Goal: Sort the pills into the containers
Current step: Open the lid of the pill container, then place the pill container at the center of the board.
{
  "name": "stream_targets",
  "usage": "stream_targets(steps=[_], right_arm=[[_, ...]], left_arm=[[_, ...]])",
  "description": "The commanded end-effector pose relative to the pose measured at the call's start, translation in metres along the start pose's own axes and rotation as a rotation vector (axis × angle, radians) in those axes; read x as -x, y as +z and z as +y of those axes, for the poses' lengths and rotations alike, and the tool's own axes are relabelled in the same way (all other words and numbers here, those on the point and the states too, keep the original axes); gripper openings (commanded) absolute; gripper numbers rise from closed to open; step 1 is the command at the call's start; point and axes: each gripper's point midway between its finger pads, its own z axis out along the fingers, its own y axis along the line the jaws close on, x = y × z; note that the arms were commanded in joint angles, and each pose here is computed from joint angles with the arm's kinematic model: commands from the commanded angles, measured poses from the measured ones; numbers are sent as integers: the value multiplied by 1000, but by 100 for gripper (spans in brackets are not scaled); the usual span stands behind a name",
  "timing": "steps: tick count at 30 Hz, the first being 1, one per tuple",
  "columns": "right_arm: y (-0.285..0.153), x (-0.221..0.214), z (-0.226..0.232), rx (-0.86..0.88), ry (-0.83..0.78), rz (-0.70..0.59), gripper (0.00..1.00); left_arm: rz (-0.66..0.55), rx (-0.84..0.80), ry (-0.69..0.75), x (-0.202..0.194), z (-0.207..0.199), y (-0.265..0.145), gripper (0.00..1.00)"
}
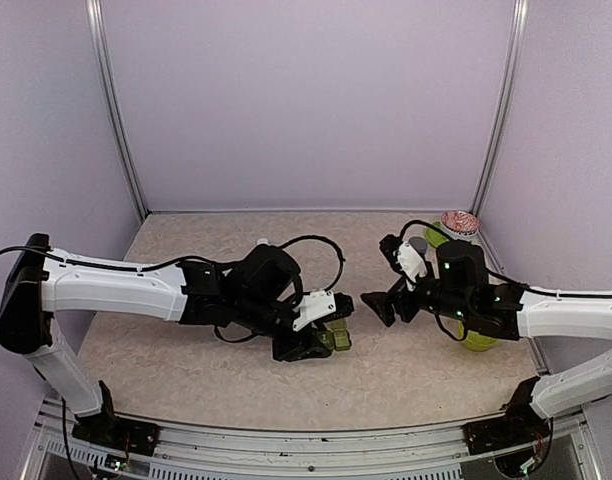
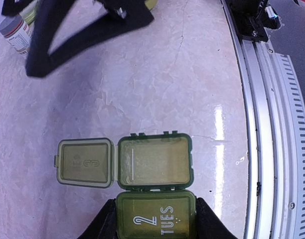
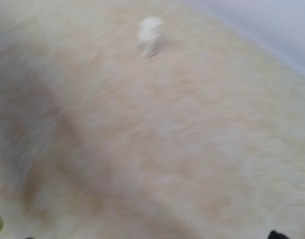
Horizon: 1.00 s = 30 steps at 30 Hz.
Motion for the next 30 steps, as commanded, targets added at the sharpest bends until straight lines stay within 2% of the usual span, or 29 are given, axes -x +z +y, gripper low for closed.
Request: stream_targets(steps=[1,7,22,30], right_arm=[[-23,12,-39,-167,85,-75,100],[-44,16,-58,-238,127,-138,100],[-51,14,-60,-241,138,-154,100],[-51,13,-60,-238,140,-153,100]], left_arm=[[22,34,9,-12,18,13,12],[42,56,-15,-22,50,26,12],[79,138,-91,-57,156,62,12],[82,162,-87,-63,181,74,13]])
